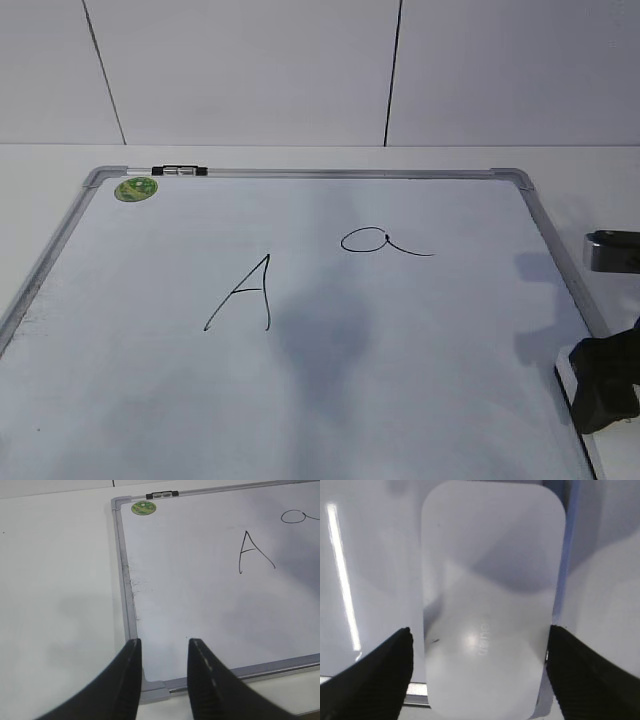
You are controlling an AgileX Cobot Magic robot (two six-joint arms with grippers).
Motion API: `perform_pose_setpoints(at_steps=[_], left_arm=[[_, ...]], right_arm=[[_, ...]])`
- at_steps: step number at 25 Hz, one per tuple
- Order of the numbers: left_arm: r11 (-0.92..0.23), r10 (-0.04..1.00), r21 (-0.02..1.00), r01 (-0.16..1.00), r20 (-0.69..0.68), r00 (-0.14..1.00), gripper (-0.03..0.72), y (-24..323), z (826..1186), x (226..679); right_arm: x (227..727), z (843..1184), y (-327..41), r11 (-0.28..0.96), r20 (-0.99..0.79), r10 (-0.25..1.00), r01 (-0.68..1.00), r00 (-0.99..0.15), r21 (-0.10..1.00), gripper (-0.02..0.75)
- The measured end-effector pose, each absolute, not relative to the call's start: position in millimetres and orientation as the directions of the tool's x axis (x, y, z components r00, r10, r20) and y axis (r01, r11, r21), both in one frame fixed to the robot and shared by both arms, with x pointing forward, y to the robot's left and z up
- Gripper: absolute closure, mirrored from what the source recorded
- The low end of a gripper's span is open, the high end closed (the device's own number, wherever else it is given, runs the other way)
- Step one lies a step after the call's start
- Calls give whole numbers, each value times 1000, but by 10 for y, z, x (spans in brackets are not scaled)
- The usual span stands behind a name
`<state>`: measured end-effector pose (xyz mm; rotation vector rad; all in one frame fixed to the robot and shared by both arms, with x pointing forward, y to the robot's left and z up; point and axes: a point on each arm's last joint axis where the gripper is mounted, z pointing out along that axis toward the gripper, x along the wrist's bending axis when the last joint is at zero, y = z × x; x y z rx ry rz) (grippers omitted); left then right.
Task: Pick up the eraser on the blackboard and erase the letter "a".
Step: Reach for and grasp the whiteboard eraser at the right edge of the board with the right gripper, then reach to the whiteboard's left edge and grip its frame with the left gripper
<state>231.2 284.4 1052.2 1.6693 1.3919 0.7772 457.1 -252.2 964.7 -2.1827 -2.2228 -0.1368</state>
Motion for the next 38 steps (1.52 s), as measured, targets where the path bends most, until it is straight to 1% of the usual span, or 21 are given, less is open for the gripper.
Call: perform_pose_setpoints(at_steps=[6,13,30,38], left_arm=[[-64,979,875,480,-39,202,453,2844,10522,2312],[-64,979,875,480,-39,202,453,2844,10522,2312],[-64,979,875,480,-39,202,452,2844,10522,2312],[-64,979,875,480,-39,202,449,2844,10522,2312]], right_arm=[[4603,9638,-2518,12,81,997,997,-18,72,84],[4645,9531,-2511,11,75,997,999,-14,41,85],[4653,9522,-2510,11,75,997,999,-14,43,104],[4677,9456,-2505,9,73,997,1000,-11,27,117]])
